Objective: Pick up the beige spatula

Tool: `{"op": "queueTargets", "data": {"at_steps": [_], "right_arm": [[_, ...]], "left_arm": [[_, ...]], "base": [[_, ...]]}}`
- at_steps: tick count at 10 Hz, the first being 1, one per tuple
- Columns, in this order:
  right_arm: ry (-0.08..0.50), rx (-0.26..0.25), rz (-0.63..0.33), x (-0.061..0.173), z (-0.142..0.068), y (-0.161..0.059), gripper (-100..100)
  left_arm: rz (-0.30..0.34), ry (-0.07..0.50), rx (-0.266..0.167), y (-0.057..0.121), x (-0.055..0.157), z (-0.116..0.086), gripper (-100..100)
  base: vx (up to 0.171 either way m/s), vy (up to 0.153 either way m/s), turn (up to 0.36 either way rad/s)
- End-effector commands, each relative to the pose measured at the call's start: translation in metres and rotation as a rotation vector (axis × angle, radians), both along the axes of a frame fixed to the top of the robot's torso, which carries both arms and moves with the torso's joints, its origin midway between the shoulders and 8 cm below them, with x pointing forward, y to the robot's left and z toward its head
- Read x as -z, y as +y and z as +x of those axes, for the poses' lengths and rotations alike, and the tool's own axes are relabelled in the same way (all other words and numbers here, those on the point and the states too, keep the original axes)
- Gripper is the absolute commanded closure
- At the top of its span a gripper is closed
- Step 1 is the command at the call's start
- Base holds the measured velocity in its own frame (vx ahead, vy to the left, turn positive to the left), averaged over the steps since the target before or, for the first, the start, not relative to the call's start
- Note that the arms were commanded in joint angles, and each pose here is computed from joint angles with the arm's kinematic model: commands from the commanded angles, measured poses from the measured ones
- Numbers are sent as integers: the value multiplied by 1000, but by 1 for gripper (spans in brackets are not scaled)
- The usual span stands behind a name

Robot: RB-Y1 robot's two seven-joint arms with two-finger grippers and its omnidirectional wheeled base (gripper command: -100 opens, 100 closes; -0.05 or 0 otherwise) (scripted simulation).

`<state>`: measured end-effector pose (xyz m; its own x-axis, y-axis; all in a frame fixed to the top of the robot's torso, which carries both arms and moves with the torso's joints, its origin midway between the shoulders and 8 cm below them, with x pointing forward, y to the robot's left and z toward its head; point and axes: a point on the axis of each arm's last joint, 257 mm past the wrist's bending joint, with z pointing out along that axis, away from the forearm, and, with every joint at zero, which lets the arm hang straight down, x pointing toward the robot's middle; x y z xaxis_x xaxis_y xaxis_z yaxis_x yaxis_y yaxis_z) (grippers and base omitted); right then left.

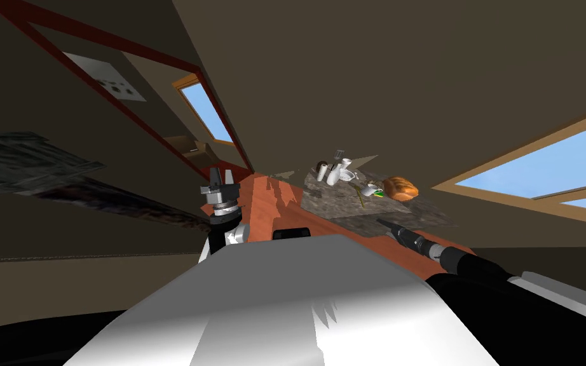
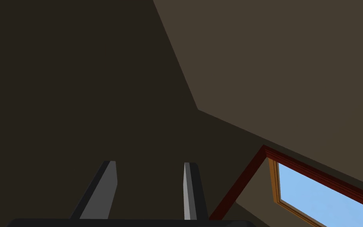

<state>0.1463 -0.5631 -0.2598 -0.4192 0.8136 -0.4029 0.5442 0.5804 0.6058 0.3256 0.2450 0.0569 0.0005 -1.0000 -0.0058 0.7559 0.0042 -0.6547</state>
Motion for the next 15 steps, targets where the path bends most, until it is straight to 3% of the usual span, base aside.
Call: {"op": "queueTargets", "data": {"at_steps": [1, 7, 14, 15], "right_arm": [[81, 21, 2, 16, -27, -6, -100], [300, 79, -5, 47, -107, -23, -100], [579, 161, -41, 61, -221, -46, -100], [645, 177, -47, 61, -250, -49, -100]], "left_arm": [[0, 0, 0, 0, 0, 0, 0], [0, 0, 0, 0, 0, 0, 0], [0, 0, 0, 0, 0, 0, 0], [0, 0, 0, 0, 0, 0, 0]], "base": [[7, 52, 222], [30, 44, 169], [38, 27, 207], [80, -33, 296]]}}
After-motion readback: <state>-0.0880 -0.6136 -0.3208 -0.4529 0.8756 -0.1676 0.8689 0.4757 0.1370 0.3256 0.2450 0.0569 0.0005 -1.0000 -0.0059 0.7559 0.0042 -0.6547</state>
